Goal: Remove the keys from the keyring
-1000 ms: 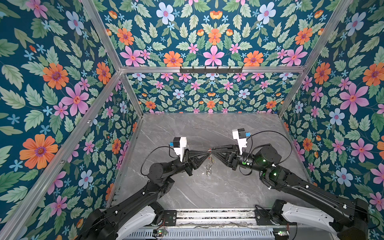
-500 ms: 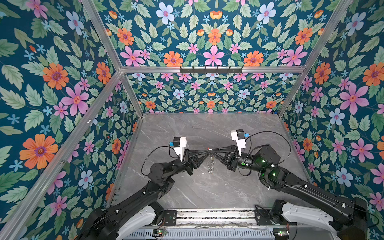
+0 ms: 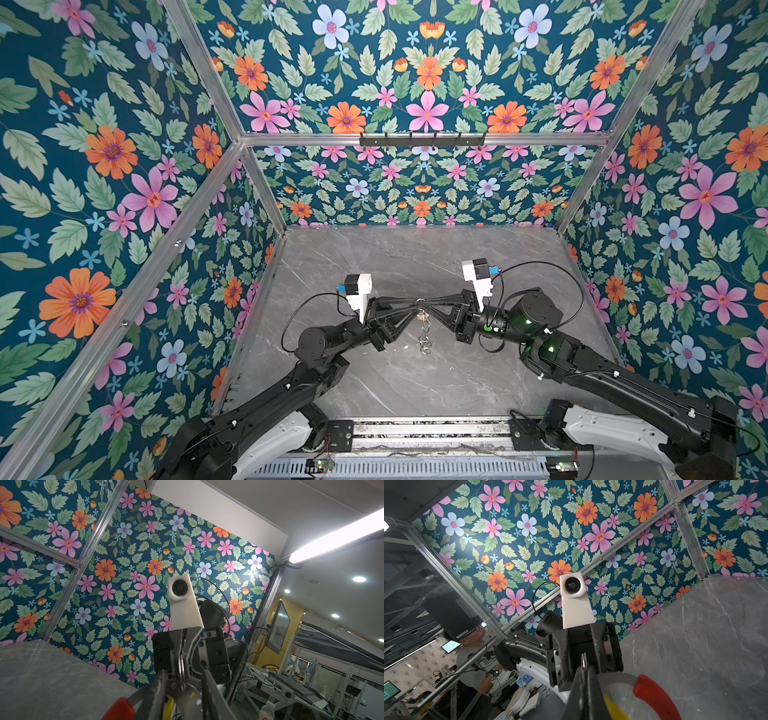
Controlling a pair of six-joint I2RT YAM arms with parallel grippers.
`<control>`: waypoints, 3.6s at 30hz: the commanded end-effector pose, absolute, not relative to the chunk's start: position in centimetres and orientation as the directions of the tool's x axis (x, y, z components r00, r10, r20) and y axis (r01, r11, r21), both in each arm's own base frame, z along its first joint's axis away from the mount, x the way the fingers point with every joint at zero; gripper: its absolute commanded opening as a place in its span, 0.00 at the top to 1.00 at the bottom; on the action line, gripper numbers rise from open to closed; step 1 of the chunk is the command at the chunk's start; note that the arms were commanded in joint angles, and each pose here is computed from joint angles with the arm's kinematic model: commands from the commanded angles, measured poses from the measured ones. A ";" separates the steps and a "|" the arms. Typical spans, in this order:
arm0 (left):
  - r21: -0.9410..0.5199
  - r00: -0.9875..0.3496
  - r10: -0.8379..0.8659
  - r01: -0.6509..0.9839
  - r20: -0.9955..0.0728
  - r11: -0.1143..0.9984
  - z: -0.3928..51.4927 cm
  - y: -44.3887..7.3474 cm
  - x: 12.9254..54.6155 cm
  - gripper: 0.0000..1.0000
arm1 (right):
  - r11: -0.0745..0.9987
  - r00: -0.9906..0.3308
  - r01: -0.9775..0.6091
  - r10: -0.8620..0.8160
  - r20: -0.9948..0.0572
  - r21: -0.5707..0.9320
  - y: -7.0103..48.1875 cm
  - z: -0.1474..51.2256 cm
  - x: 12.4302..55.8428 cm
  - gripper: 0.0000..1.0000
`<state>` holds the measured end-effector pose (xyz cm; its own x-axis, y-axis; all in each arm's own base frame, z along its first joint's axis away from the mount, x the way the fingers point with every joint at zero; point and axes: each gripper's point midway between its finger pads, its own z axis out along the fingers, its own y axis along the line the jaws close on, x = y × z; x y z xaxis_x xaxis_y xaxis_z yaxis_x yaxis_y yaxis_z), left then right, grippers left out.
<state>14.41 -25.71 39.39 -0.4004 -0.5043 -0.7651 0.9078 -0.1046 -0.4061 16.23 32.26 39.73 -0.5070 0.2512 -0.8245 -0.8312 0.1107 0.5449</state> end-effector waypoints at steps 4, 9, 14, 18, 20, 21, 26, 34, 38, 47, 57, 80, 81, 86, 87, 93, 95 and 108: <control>-0.394 -0.388 -0.481 0.914 -0.786 -0.094 39.2 -25.2 13.4 0.56 | 0.192 -0.485 -0.841 0.150 -0.862 0.506 31.7 38.8 15.9 1.00; -0.444 -0.410 -0.396 0.896 -0.821 -0.007 37.3 -25.5 13.8 0.53 | 0.247 -0.454 -0.864 -0.006 -0.891 0.438 31.1 37.9 15.0 1.00; -0.452 -0.424 -0.326 0.892 -0.845 0.013 36.8 -25.5 13.1 0.52 | 0.252 -0.432 -0.883 -0.111 -0.895 0.395 30.6 37.8 14.2 1.00; -0.459 -0.448 -0.241 0.888 -0.861 -0.008 36.8 -26.2 12.5 0.55 | 0.231 -0.427 -0.895 -0.204 -0.881 0.381 30.6 37.4 13.3 1.00; -0.470 -0.462 -0.198 0.883 -0.864 -0.009 36.6 -26.6 12.4 0.57 | 0.222 -0.424 -0.900 -0.247 -0.871 0.375 30.7 37.1 13.1 1.00; -0.473 -0.466 -0.179 0.881 -0.866 -0.007 36.6 -26.8 12.4 0.59 | 0.220 -0.424 -0.901 -0.268 -0.865 0.374 30.7 37.0 13.0 1.00; -0.482 -0.479 -0.127 0.876 -0.869 -0.010 36.6 -27.2 12.3 0.65 | 0.219 -0.420 -0.905 -0.315 -0.851 0.365 30.8 36.6 12.9 1.00; -0.486 -0.487 -0.092 0.873 -0.868 -0.041 36.7 -27.7 12.0 0.75 | 0.236 -0.416 -0.906 -0.339 -0.844 0.351 31.1 36.5 13.5 1.00; -0.489 -0.491 -0.087 0.871 -0.867 -0.046 36.6 -27.8 11.9 0.77 | 0.246 -0.416 -0.905 -0.341 -0.843 0.347 31.2 36.4 13.7 1.00; -0.505 -0.508 -0.071 0.861 -0.858 -0.064 36.1 -28.0 11.8 0.82 | 0.261 -0.416 -0.904 -0.344 -0.842 0.340 31.4 36.2 14.2 1.00; -0.497 -0.501 -0.097 0.865 -0.860 -0.066 36.3 -27.8 11.8 0.96 | 0.254 -0.421 -0.902 -0.334 -0.843 0.350 31.9 36.3 14.4 1.00; -0.329 -0.350 -0.423 0.936 -0.836 -0.124 41.6 -25.7 11.9 1.00 | 0.199 -0.413 -0.862 0.255 -0.874 0.466 30.3 43.2 16.0 0.59; -0.326 -0.350 -0.430 0.936 -0.832 -0.131 41.7 -25.7 11.9 1.00 | 0.185 -0.417 -0.863 0.266 -0.869 0.470 30.3 43.2 15.9 0.59; -0.319 -0.345 -0.453 0.938 -0.822 -0.137 41.8 -25.6 12.1 1.00 | 0.103 -0.441 -0.866 0.306 -0.844 0.490 30.8 43.0 15.4 0.58; -0.320 -0.345 -0.456 0.938 -0.820 -0.134 41.8 -25.6 12.2 1.00 | 0.092 -0.446 -0.865 0.308 -0.840 0.493 30.9 42.9 15.3 0.58; -0.324 -0.347 -0.459 0.937 -0.818 -0.131 41.6 -25.6 12.3 1.00 | 0.067 -0.465 -0.861 0.299 -0.833 0.505 31.4 42.5 15.3 0.60; -0.327 -0.347 -0.459 0.937 -0.818 -0.127 41.5 -25.6 12.3 1.00 | 0.060 -0.468 -0.861 0.298 -0.832 0.505 31.5 42.5 15.2 0.63; -0.330 -0.343 -0.463 0.937 -0.817 -0.112 41.2 -25.6 12.6 1.00 | 0.060 -0.474 -0.860 0.270 -0.838 0.506 32.1 42.0 14.8 0.79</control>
